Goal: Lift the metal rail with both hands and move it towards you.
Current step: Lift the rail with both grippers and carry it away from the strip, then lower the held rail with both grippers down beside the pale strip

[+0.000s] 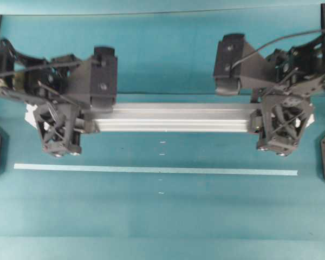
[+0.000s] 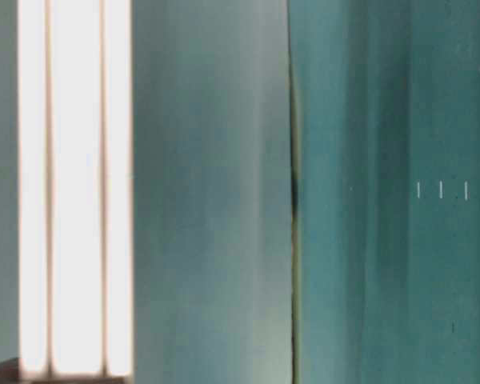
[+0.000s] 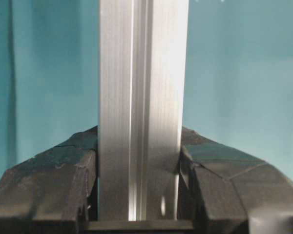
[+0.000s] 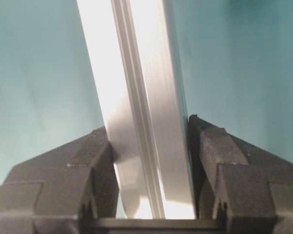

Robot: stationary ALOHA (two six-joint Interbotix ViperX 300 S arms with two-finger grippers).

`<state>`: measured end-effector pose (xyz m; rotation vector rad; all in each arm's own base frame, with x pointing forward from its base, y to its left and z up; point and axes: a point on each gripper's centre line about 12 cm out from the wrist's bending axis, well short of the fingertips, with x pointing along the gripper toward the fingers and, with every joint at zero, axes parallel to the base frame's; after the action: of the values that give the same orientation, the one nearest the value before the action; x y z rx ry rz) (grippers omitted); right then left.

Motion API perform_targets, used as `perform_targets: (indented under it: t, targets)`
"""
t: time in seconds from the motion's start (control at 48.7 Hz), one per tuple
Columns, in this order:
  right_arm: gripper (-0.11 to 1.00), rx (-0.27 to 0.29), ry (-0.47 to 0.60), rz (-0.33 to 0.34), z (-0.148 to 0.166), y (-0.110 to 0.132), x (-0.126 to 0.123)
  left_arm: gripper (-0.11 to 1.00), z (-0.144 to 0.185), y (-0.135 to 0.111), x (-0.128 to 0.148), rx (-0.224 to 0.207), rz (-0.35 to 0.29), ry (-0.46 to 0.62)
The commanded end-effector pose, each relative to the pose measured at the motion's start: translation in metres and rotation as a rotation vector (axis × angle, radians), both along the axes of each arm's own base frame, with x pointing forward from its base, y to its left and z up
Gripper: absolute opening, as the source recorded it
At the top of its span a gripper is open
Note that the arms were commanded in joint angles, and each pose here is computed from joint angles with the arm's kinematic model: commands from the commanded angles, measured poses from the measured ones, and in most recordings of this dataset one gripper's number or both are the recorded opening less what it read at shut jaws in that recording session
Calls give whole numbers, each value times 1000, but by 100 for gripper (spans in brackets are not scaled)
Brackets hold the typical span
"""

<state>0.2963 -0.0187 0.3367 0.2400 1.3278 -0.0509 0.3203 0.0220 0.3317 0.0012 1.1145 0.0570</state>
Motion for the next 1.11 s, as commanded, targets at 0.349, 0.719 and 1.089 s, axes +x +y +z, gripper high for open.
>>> perform_targets:
  t: [0.349, 0.719, 1.089]
  targets:
    - [40, 32, -15, -73, 63, 10, -8, 31, 83, -6, -9, 2, -6, -17]
    - [40, 28, -53, -75, 83, 13, -8, 31, 114, -11, -1, 3, -23, -69]
    - [40, 25, -58, -70, 84, 13, -7, 31, 114, -12, -1, 2, -24, -69]
